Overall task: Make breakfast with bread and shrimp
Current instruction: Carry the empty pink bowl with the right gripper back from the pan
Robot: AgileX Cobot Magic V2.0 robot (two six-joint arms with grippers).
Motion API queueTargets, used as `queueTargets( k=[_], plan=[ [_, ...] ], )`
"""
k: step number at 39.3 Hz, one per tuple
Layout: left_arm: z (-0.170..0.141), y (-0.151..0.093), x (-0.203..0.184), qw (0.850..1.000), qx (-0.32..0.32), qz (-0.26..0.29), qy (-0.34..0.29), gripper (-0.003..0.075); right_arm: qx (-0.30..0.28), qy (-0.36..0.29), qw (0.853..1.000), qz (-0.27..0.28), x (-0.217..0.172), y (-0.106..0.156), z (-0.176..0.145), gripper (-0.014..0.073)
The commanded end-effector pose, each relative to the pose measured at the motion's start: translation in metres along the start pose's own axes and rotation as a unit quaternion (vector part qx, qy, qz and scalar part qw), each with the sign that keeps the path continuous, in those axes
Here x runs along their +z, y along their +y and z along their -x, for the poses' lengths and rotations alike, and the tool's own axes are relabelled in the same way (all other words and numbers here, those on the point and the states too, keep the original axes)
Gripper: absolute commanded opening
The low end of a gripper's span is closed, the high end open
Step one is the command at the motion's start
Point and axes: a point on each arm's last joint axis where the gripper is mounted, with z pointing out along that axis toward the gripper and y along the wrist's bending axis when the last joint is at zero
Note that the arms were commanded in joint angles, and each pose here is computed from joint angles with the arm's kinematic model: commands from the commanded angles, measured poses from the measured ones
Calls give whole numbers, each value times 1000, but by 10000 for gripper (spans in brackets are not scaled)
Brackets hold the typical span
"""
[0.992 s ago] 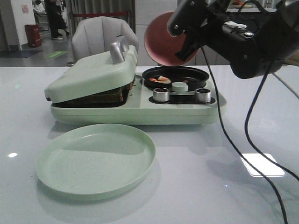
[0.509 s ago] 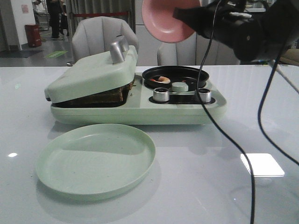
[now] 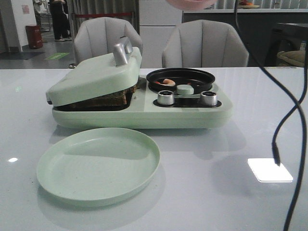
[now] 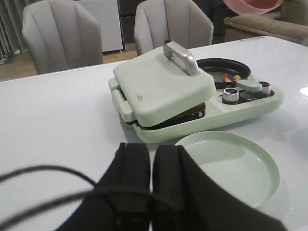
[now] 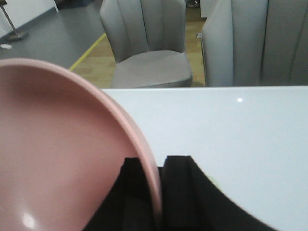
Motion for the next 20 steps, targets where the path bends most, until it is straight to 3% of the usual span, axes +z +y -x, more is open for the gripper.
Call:
queueTargets(
  k=[1,14,20],
  plan=[
    [14,0,-4,999,-9,0,-53,114,-17,-29,999,-2,-37,5,35,134],
    [14,0,-4,999,-9,0,-53,114,-17,109,992,-54,-62,-3,20,134],
    [14,0,-4,999,-9,0,-53,114,-16,127,990,-62,-60,-8,9,134]
  ],
)
